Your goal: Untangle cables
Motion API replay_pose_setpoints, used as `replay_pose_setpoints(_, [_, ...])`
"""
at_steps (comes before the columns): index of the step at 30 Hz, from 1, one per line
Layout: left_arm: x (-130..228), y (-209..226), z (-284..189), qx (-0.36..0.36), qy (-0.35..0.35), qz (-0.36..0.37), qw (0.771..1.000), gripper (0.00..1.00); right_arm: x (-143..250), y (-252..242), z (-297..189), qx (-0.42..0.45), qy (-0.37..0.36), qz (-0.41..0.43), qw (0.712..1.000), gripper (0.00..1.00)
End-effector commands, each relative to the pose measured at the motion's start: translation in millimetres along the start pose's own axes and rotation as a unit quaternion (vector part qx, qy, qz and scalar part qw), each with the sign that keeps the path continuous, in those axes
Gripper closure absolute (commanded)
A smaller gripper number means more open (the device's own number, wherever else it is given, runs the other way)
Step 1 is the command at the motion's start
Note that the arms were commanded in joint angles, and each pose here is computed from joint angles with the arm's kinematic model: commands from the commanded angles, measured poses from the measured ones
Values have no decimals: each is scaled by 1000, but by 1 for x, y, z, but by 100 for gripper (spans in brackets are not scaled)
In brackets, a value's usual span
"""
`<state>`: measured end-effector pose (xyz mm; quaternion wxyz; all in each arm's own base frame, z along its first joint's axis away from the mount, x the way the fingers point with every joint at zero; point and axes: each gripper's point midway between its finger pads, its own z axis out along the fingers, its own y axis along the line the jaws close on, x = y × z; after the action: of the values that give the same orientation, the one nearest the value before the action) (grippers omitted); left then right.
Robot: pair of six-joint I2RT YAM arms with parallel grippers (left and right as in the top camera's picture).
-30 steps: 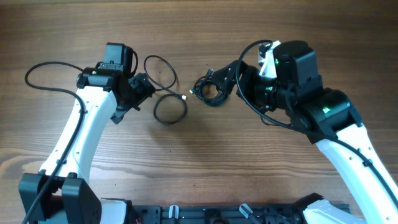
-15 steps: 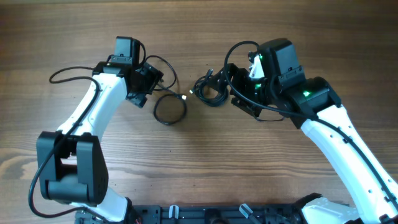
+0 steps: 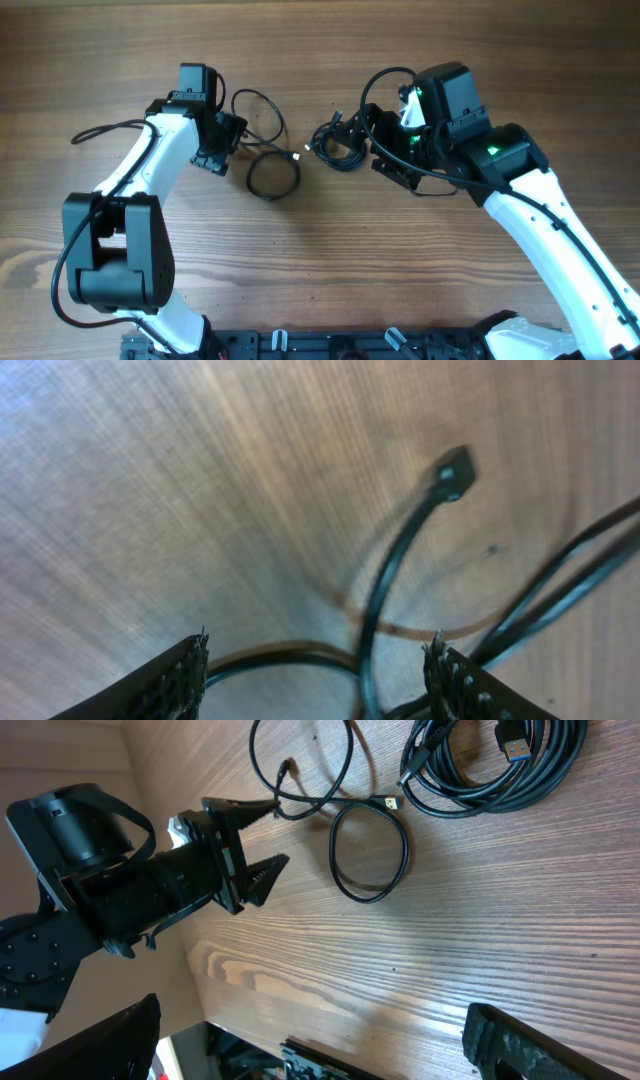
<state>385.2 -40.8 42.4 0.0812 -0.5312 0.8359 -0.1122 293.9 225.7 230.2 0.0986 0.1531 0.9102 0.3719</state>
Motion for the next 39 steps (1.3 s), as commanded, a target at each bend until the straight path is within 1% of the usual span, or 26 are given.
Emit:
replay_pose_setpoints(1, [-3, -3, 3, 7, -5, -9, 1000, 28, 2, 6, 0, -7, 7, -1, 1000, 0])
replay_pose_setpoints(2, [-4, -6, 4, 12, -6, -9, 1000, 30, 2, 6, 0, -7, 7, -1, 1000, 0])
replay_pose_setpoints(3, [-5, -6, 6, 12, -6, -9, 1000, 34, 2, 5, 0, -7, 7, -1, 1000, 0])
replay_pose_setpoints(4, [-5, -6, 7, 11, -6, -9, 1000, 35, 2, 5, 0, -7, 7, -1, 1000, 0])
replay_pose_setpoints(7, [-4, -3, 14, 3, -3, -24, 1000, 43, 3, 5, 0, -6, 9, -1, 1000, 0])
replay_pose_setpoints(8, [-5, -4, 14, 5, -3, -25, 1000, 48, 3, 5, 0, -5, 9, -1, 1000, 0])
replay_pose_setpoints(10, [-5, -6, 14, 9, -5, -25, 1000, 52, 3, 4, 0, -5, 9, 0, 1000, 0])
replay_pose_setpoints(12, [-5, -6, 16, 9, -5, -30, 1000, 53, 3, 5, 0, -6, 8, -1, 1000, 0])
replay_pose_setpoints(13, [-4, -5, 19, 6, -1, -45, 999, 52, 3, 5, 0, -6, 8, -1, 1000, 0])
replay_pose_setpoints(15, [1, -11, 27, 16, 15, -48, 999, 51, 3, 5, 0, -6, 8, -1, 1000, 0])
replay_pose_setpoints(17, [0, -15, 28, 23, 14, -46, 999, 57, 2, 5, 0, -5, 7, -1, 1000, 0])
replay_pose_setpoints(19, [-1, -19, 28, 32, 11, -43, 999, 67, 2, 4, 0, -4, 5, -1, 1000, 0])
replay_pose_setpoints(21, [-1, -20, 27, 34, 10, -43, 998, 77, 1, 5, 0, -5, 3, -2, 1000, 1])
replay_pose_setpoints(23, [-1, -20, 27, 34, 10, -43, 998, 92, 0, 6, 0, -7, 2, -3, 1000, 0])
replay_pose_setpoints(24, [-1, -20, 27, 34, 11, -43, 998, 96, -1, 5, 0, -5, -1, -3, 1000, 0])
replay_pose_setpoints(26, [5, -25, 22, 47, 29, -32, 998, 96, -2, 3, 0, 0, -4, -2, 1000, 0])
replay_pose_setpoints(28, [11, -34, 8, 71, 37, 9, 997, 96, -2, 3, 0, 0, -4, -2, 1000, 0])
replay_pose_setpoints(30, [12, -37, -13, 85, 31, 23, 996, 96, -1, 3, 0, 1, -3, -2, 1000, 0])
replay_pose_setpoints(32, [14, -42, -43, 110, 21, 41, 993, 96, -1, 2, 0, 2, -2, -1, 1000, 0])
replay_pose_setpoints(33, [19, -45, -67, 130, 15, 49, 990, 96, 1, 1, 0, 5, 1, 1, 1000, 0])
replay_pose_setpoints(36, [39, -58, -116, 194, 13, 97, 976, 96, 2, 0, 0, 7, 3, 3, 1000, 0])
replay_pose_setpoints(39, [68, -65, -169, 258, 10, 134, 957, 96, 3, -2, 0, 9, 5, 4, 1000, 0])
